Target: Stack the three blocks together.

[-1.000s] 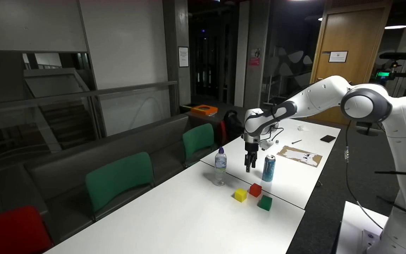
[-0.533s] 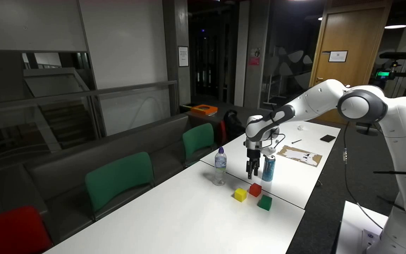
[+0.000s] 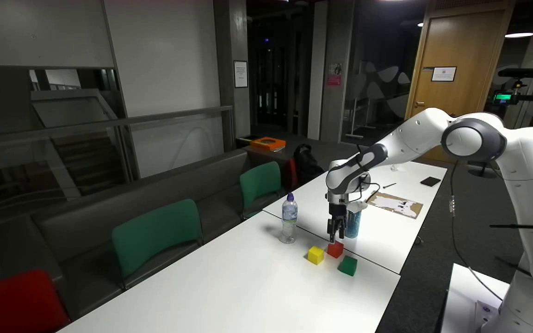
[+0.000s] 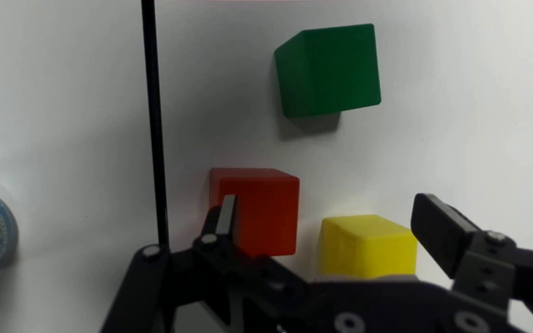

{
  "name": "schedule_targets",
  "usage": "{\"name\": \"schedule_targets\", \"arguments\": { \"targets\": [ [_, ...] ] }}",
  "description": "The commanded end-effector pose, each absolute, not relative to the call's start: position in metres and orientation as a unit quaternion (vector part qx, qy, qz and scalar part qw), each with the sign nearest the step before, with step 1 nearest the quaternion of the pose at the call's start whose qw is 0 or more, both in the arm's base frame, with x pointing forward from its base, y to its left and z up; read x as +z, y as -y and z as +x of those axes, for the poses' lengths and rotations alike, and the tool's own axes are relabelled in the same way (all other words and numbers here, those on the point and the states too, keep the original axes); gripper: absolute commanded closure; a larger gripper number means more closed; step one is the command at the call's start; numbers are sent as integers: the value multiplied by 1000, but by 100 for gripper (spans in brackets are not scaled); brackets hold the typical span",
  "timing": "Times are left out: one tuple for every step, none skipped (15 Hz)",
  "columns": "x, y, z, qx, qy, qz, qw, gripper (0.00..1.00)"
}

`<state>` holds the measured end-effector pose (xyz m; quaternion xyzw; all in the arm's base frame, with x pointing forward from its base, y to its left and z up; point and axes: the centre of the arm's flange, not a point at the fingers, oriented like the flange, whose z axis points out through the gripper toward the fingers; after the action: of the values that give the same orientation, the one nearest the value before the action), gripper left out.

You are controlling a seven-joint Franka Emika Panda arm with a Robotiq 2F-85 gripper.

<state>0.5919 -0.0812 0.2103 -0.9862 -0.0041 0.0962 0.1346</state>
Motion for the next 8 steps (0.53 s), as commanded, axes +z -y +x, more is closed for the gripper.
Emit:
{"name": "schedule_targets", "arguments": {
  "targets": [
    [220,91,582,80,-35,-988,124,0],
    [221,94,582,77,-52,-988,122,0],
    [223,96,582,70,-68,-988,123,0],
    [211,92,594,84,-39,-988,124,0],
    [212,94,594,83,-48,-988,122,0],
    [212,95,594,82,-51,-988,122,0],
    [212,96,594,82,-53,-988,122,0],
    [212,96,594,82,-53,-988,122,0]
  ]
}}
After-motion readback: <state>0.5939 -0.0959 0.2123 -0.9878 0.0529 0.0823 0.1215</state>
